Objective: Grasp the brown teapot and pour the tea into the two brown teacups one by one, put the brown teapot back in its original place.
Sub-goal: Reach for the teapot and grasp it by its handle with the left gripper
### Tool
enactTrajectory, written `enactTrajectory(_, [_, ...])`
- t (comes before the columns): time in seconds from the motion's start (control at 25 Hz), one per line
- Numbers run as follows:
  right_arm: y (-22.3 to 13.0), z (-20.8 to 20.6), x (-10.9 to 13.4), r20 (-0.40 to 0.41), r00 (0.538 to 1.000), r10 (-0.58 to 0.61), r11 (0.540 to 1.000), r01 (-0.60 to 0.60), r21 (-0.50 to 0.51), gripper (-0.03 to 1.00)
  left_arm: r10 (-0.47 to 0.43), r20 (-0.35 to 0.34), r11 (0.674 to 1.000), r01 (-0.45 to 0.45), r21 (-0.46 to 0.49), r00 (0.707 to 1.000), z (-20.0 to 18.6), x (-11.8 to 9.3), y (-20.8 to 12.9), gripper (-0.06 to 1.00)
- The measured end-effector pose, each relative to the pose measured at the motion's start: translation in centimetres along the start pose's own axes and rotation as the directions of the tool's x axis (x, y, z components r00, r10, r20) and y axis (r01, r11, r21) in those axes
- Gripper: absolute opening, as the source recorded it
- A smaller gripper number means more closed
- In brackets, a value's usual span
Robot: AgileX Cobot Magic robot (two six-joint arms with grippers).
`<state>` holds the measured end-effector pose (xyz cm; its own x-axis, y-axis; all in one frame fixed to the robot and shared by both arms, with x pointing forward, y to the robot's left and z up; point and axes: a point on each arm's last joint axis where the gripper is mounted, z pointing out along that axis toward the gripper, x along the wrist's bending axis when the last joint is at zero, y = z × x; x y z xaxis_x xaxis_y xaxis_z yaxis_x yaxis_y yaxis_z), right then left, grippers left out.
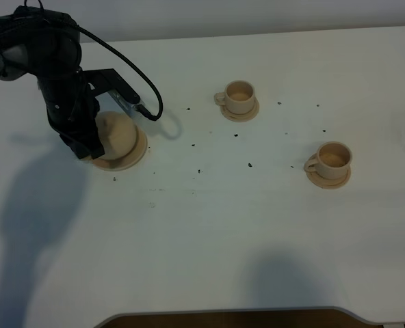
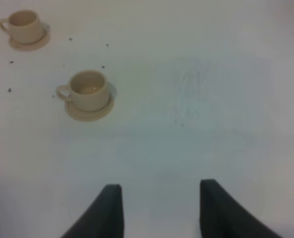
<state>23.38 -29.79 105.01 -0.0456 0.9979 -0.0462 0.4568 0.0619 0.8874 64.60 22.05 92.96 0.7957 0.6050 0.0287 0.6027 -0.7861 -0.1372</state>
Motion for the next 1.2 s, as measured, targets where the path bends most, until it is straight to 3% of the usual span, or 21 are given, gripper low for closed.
enactTrajectory(0.96, [0.0,0.0,0.0,0.0,1.0,0.0,1.0,0.0,0.0,0.38,-0.003,0.003,1.0,0.003,-0.018,1.0,-0.6,-0.2,0.0,0.11])
enactTrajectory(1.2, [0.0,0.0,0.0,0.0,1.0,0.0,1.0,0.0,0.0,0.38,-0.002,0.025,1.0,0.002,0.007,1.0,0.3,-0.3,0.1,0.19])
